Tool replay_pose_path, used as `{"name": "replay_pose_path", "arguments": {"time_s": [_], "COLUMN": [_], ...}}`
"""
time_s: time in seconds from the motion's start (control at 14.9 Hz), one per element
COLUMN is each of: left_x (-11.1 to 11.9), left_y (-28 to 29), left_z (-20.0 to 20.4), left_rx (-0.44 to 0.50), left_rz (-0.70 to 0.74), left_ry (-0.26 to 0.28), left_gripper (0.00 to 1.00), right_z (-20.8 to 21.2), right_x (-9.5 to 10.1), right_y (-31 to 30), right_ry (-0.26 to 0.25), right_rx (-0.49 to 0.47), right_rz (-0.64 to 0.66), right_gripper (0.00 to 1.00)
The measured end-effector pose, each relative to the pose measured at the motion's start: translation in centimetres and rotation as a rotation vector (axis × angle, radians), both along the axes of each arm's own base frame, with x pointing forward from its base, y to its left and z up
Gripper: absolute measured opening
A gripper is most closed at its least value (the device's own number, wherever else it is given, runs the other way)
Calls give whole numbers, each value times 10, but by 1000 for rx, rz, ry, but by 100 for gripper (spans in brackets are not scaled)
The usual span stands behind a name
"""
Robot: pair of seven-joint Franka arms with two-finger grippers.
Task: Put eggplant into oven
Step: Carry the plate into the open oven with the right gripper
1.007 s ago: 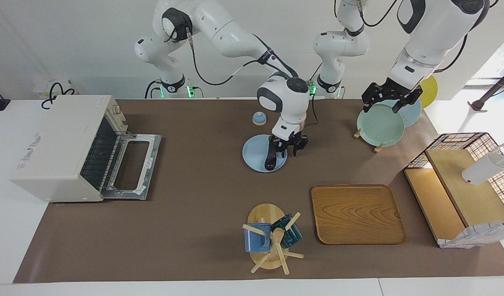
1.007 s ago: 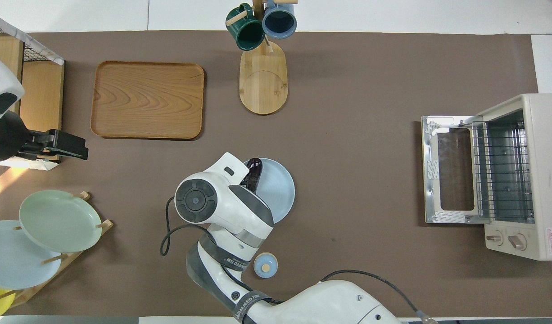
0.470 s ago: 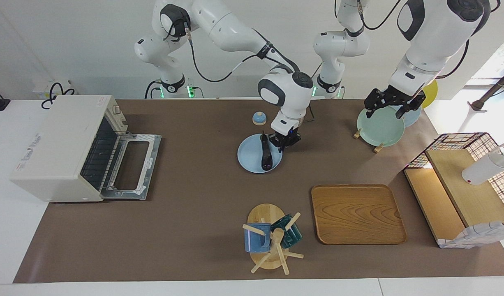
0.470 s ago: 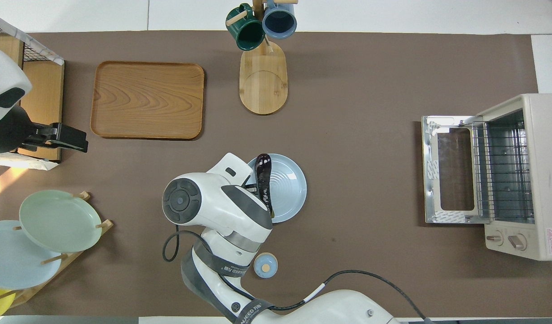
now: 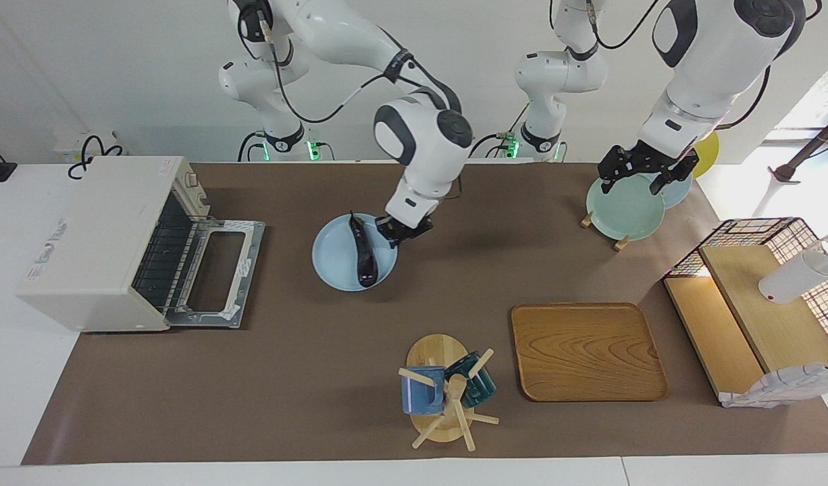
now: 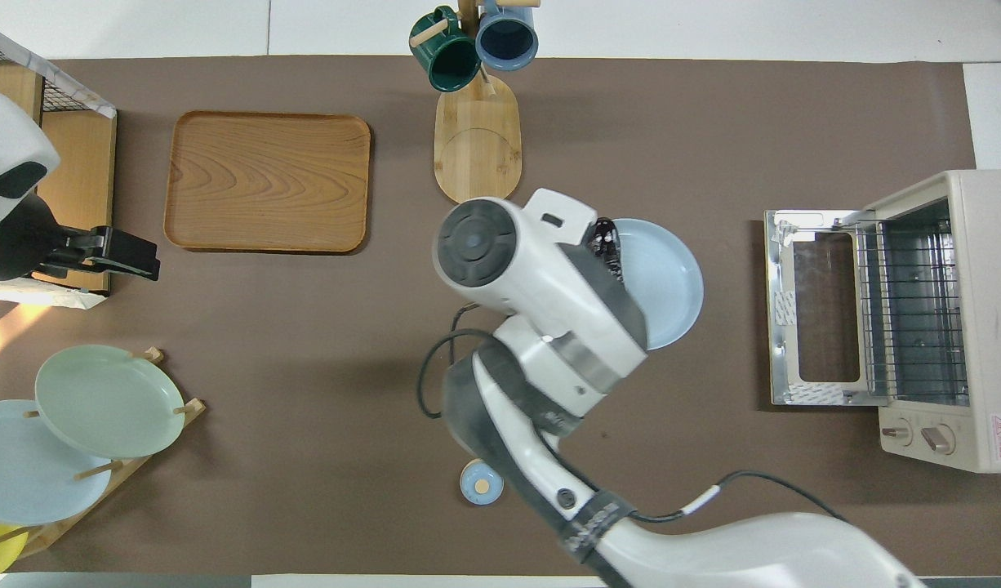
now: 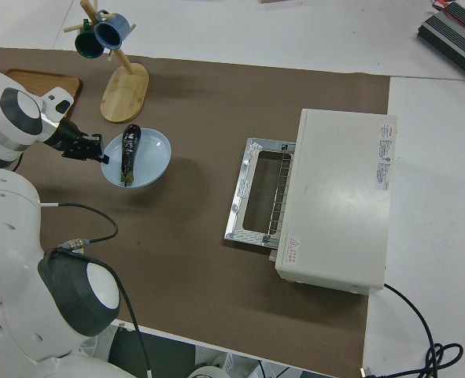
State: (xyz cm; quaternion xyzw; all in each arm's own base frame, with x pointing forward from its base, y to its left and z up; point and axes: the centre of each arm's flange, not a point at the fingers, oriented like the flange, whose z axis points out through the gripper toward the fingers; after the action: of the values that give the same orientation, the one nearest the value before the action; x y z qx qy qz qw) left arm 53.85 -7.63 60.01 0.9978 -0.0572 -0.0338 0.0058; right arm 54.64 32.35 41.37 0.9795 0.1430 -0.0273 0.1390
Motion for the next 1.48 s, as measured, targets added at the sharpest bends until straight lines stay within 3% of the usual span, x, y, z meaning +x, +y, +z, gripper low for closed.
{"name": "replay_pose_path", "arguments": {"time_s": [0.13,0.34,0.54,1.01,1.28,1.41,1.48], "left_x": [-1,-2,-2,-5,-5,-5,-5], "left_y": [0,0,0,9,8,8,8], "left_z": [-1,-1,-1,8,8,8,8], "left_rx": [1,2,2,2,2,3,3], "left_rz": [0,0,0,14,13,13,13], "left_ry": [9,13,14,-2,-3,-3,-2], "left_gripper": [100,100,100,100,100,100,100], "right_z": [8,2,-6,-16,-30,-33,-34], "right_x": [6,-12,-21,-27,-39,-43,-44], "right_y": [-90,-193,-258,-342,-356,-356,-356], "right_ry": [8,23,48,84,67,71,73], "right_rx": [32,60,71,86,93,94,94], "right_rz": [46,98,135,173,156,157,157], "right_gripper": [3,3,3,3,3,6,14]}}
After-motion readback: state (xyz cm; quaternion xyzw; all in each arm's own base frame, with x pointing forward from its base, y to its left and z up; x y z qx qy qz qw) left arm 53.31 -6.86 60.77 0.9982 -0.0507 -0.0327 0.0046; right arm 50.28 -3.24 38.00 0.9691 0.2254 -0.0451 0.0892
